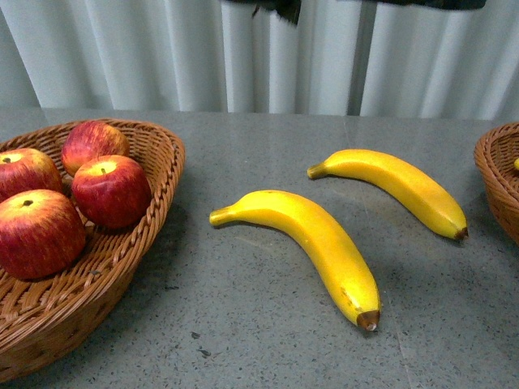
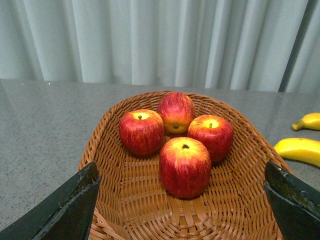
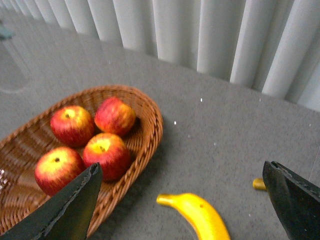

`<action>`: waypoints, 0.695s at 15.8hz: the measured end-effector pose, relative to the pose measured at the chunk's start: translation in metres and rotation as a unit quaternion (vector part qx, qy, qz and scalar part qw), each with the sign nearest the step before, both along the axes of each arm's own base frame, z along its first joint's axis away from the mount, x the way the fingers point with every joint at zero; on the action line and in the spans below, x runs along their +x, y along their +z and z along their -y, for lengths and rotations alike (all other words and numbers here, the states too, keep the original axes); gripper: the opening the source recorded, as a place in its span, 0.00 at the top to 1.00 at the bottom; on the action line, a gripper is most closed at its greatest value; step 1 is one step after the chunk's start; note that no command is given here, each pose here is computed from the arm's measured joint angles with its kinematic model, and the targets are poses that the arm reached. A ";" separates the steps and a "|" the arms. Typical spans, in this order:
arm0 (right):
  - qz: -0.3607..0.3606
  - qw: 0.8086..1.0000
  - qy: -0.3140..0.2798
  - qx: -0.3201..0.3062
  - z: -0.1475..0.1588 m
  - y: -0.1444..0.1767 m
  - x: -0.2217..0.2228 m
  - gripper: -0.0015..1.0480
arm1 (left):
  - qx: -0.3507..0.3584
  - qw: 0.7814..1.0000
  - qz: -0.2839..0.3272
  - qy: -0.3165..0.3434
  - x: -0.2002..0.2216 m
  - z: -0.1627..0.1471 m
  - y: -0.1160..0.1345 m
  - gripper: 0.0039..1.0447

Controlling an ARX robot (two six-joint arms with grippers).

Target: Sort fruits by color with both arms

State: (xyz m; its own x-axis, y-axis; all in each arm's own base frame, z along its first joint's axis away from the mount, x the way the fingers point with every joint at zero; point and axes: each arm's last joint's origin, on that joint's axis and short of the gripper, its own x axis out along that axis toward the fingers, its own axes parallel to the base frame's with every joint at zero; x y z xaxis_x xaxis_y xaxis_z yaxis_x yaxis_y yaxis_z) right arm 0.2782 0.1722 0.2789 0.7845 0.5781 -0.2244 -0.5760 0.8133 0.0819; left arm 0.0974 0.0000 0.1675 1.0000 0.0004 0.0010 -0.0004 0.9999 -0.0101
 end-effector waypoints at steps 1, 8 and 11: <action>-0.020 1.000 0.008 -0.019 -0.006 -0.007 0.003 0.06 | 0.000 1.000 0.000 0.000 0.000 0.000 0.000 0.06; -0.136 0.981 0.025 -0.137 -0.025 -0.069 0.017 0.06 | 0.000 1.000 0.000 0.000 0.000 0.000 0.000 0.06; -0.167 0.972 0.018 -0.164 -0.026 -0.089 0.020 0.06 | 0.000 1.000 0.000 0.000 0.000 0.000 0.000 0.06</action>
